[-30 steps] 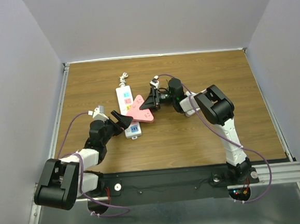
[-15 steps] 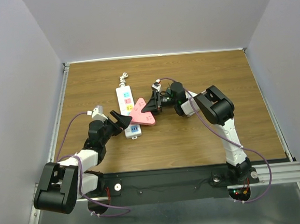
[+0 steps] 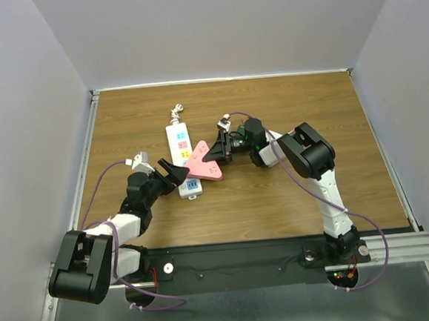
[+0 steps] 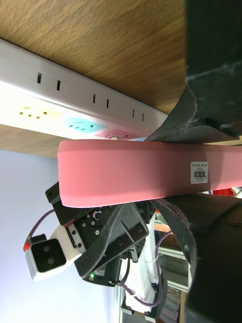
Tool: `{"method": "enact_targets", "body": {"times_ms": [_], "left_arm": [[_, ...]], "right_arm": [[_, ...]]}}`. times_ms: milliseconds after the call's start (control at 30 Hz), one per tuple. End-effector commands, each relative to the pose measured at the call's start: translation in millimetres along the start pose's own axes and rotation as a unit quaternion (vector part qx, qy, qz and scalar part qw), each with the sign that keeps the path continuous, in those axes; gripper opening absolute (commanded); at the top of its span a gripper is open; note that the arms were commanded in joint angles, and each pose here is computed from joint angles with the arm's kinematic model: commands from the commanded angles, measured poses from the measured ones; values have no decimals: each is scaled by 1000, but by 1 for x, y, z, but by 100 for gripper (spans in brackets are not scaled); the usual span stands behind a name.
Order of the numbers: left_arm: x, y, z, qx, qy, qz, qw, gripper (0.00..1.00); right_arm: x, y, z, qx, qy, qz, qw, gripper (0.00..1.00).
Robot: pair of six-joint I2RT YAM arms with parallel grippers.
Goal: Insert the plug
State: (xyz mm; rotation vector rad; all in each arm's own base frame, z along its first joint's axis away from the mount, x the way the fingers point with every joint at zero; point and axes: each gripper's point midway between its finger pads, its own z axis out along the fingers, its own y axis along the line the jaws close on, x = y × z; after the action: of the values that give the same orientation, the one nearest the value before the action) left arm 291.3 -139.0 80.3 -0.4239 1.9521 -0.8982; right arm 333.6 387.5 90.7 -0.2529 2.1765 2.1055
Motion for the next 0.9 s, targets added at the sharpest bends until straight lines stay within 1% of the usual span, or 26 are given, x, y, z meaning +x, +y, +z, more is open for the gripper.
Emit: {"method": "enact_targets", "body": {"times_ms": [0,167,400,600,633,700,733,800,833,867], "left_arm": [[-6,0,6,0,-6,12,1000,99],[-1,8,8,-11,3,11,1000,98],[8,19,10,-29,16,6,999,93],[18,30,14,-46,36,-3,998,84],[21,31,14,-49,40,-5,998,81],[22,32,14,-50,42,-6,998,79],[23,33,14,-51,44,-8,998,76],[24,35,15,-53,45,-9,998,75],[25,36,15,-55,47,-9,997,74],[25,35,15,-53,47,-9,997,74]], "right_arm": [[0,7,1,-11,-2,-31,999,0],[0,1,2,-8,-4,-27,1000,0],[2,-6,-1,-1,-7,-18,1000,0],[2,-10,-1,11,-14,-19,1000,0],[3,-12,-2,16,-14,-14,1000,0],[0,-12,-1,23,-17,-24,999,1],[-1,-15,0,33,-19,-28,999,2],[-5,-18,0,45,-20,-33,998,3],[-5,-24,0,57,-18,-22,998,5],[-10,-23,2,59,-21,-34,997,5]]}}
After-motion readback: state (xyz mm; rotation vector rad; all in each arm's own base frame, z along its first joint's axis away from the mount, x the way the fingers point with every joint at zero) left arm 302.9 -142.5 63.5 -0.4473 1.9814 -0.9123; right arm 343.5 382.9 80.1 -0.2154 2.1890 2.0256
